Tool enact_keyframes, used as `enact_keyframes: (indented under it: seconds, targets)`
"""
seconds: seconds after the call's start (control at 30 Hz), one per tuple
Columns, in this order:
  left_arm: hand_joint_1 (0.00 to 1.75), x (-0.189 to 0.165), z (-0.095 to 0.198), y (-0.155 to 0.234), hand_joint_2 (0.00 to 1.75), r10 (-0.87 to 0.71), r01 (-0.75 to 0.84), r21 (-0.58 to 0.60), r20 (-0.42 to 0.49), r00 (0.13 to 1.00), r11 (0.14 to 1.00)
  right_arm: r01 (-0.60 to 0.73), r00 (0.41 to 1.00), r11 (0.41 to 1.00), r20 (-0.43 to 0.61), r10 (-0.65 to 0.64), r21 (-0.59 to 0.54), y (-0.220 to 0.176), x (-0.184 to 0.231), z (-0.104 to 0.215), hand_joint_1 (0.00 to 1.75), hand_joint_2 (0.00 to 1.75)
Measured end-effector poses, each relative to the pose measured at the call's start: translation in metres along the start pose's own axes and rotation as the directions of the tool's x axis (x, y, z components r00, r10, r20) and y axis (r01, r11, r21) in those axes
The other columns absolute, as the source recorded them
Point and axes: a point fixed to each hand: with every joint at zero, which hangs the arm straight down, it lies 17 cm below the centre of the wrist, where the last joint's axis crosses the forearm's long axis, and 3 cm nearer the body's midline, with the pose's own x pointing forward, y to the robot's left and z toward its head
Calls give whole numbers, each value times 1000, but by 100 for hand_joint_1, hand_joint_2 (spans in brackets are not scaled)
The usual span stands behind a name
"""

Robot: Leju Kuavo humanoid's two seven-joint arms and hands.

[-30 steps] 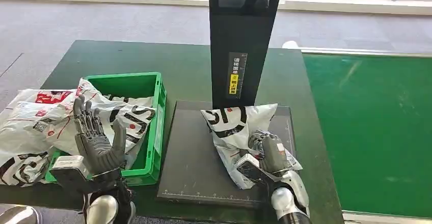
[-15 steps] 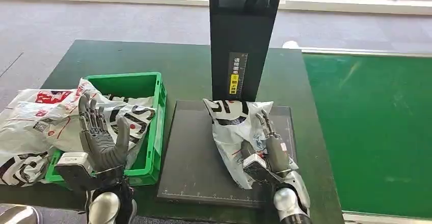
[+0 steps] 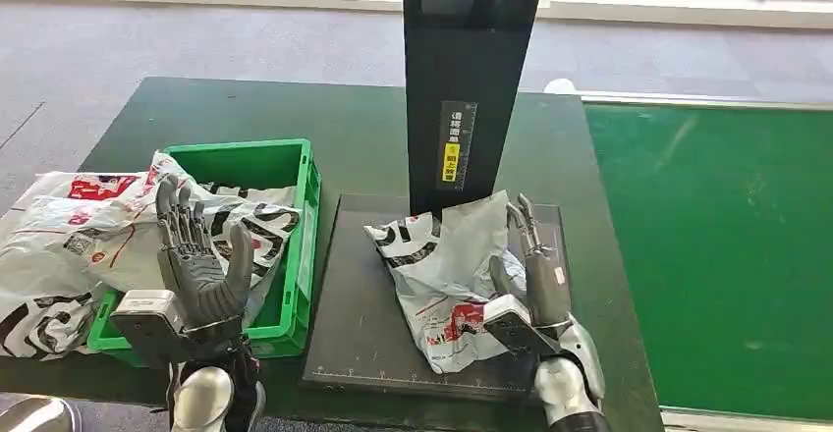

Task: Moved the parcel from conveyor to table for the left to box.

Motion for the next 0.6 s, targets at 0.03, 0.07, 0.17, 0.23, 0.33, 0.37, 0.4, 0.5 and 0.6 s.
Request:
enact_keyframes:
  seconds: [0.03,0.07,0.17,0.23,0.33,0.37,0.4,0.5,0.6]
  targets:
    - [0,-1,0,0,175,-1,1,0,-2,1000,1000,9,1000,1000,6,-9,-17,-4,3,-1,0,0]
    - [0,-1,0,0,175,-2,2,1,-3,1000,1000,11,1000,999,9,-11,-33,-8,4,-1,0,0]
    - [0,-2,0,1,175,-7,7,6,-3,1000,1000,22,1000,997,16,-21,-73,-19,8,1,0,0]
    - [0,-3,-1,0,175,-7,7,6,-3,1000,1000,25,999,995,23,-23,-92,-25,11,2,0,0]
    - [0,-4,-2,-1,175,-6,6,5,-3,1000,1000,20,999,995,31,-17,-96,-28,14,2,0,0]
    - [0,-4,-2,-1,175,-6,6,5,-4,1000,1000,19,999,995,32,-16,-96,-29,14,2,0,0]
    - [0,-5,-2,-1,175,-6,7,4,-5,1000,1000,17,999,995,34,-14,-97,-30,15,2,0,0]
    - [0,-5,-2,-1,175,-7,7,4,-6,1000,1000,14,999,995,37,-11,-98,-31,16,3,0,0]
    - [0,-5,-2,-2,175,-7,7,4,-7,1000,1000,13,999,995,36,-10,-97,-31,15,4,0,0]
